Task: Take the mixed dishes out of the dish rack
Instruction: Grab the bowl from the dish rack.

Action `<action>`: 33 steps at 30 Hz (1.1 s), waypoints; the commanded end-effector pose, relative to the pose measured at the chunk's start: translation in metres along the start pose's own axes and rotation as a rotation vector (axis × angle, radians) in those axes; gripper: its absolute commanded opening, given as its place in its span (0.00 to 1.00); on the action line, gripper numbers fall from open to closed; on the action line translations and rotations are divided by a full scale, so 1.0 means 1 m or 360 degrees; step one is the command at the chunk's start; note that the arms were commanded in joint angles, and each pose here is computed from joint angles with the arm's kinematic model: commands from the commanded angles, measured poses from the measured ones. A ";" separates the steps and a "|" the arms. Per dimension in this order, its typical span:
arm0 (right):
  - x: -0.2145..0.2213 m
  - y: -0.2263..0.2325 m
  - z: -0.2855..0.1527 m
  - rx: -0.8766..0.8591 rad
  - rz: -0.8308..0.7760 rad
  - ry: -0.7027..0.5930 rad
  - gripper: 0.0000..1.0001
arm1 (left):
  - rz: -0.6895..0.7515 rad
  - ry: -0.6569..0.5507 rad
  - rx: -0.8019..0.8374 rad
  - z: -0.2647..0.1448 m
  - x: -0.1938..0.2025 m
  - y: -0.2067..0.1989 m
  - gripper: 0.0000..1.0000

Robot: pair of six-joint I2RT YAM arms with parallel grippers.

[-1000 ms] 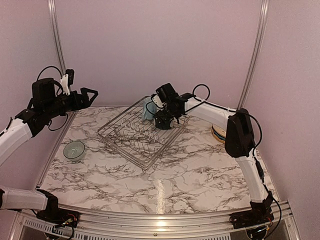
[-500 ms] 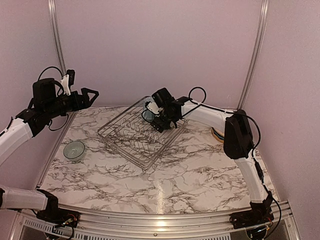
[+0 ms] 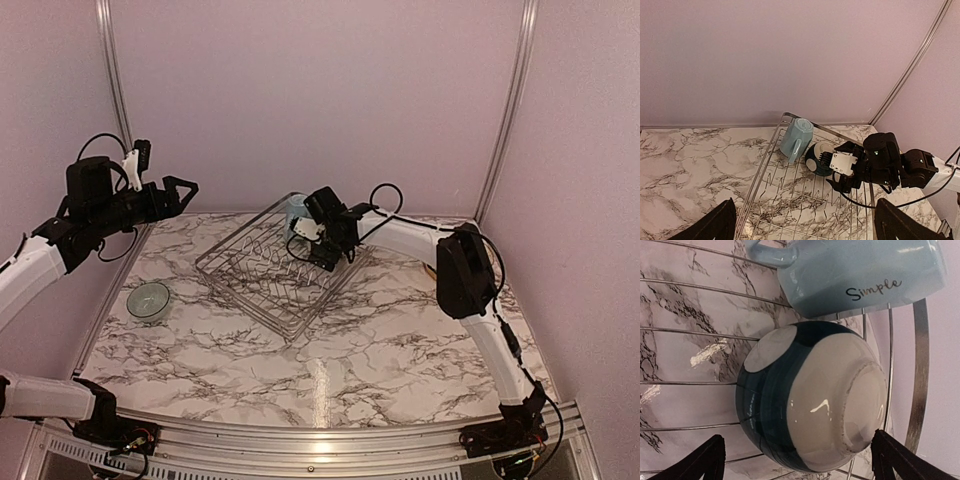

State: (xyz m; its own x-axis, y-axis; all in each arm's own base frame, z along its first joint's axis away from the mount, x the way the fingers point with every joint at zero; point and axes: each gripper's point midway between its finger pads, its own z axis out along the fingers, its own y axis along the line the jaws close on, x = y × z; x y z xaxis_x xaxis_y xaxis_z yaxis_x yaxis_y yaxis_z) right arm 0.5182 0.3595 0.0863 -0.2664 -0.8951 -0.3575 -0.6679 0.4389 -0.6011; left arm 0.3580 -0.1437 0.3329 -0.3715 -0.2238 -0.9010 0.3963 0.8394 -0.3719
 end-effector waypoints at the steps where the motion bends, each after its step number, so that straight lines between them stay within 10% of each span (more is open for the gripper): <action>1: 0.001 -0.016 0.014 0.0117 -0.0107 0.0013 0.99 | -0.0002 0.0028 0.0014 0.005 0.005 -0.001 0.99; 33: -0.035 -0.074 -0.033 0.0605 -0.0058 -0.0309 0.99 | -0.0007 0.0036 0.0008 0.007 0.007 0.001 0.99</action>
State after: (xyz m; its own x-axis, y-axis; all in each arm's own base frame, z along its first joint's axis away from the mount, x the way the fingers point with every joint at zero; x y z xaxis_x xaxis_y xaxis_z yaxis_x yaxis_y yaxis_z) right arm 0.5424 0.3499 0.0987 -0.1298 -0.9422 -0.3088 -0.4900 0.3317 -0.8061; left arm 0.3616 -0.1452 0.3262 -0.3881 -0.2190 -0.8952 0.3918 0.8400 -0.3754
